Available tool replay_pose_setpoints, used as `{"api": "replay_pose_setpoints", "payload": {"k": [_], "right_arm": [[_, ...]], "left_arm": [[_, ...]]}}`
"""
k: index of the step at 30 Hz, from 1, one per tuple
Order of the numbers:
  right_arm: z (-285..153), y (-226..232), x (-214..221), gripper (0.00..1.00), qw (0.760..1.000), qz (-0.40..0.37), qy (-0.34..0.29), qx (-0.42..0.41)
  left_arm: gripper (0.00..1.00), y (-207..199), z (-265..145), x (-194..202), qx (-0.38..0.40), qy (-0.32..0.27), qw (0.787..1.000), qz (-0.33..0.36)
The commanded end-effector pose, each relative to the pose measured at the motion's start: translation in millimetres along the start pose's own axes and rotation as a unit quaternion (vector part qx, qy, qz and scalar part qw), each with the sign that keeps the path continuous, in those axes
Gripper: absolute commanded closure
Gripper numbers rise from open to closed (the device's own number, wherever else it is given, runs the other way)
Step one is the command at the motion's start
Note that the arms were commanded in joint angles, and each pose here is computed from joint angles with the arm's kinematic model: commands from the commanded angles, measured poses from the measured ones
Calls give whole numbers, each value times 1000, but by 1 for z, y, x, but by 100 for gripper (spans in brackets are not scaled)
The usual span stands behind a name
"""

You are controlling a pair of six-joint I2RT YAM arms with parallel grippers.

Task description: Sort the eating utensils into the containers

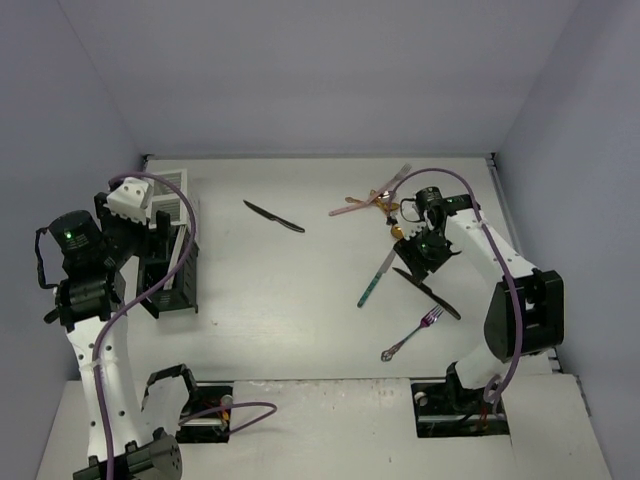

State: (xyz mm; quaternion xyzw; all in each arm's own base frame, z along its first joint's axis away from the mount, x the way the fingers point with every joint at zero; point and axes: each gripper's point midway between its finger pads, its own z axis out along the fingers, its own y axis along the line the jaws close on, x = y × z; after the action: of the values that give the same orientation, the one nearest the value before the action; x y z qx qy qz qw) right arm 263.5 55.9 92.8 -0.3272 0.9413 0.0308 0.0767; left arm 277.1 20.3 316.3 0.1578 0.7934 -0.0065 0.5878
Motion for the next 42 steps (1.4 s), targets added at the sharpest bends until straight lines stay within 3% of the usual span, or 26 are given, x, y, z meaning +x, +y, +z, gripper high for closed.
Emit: {"api": "replay_pose_setpoints", "payload": {"k": [1,6,13,22,30,35,38,42], "right_arm": [[-23,7,35,53,995,-94,18,16],[-32,25,45,55,979,-203,-22,-3],[-34,77,29,59,900,-418,-102,-67],[9,108,64,62,813,-570,-22,-119],[17,111,66,65,789,-600,11,-129],[26,99,76,66,767,-627,85,-105],[30,91,80,64,769,-620,125,-92],[32,89,79,59,791,-589,149,-77]], "left_arm": [[27,-5,-5,-15,13,-28,999,36],[27,-11,1,-11,32,-24,999,22],[22,-14,9,-23,54,-31,998,2],[18,-29,9,-42,78,-40,996,9],[16,-48,17,-53,104,-41,994,16],[15,-54,18,-67,115,-50,992,17],[15,-53,19,-70,112,-51,992,20],[15,-52,21,-70,111,-50,992,26]]}}
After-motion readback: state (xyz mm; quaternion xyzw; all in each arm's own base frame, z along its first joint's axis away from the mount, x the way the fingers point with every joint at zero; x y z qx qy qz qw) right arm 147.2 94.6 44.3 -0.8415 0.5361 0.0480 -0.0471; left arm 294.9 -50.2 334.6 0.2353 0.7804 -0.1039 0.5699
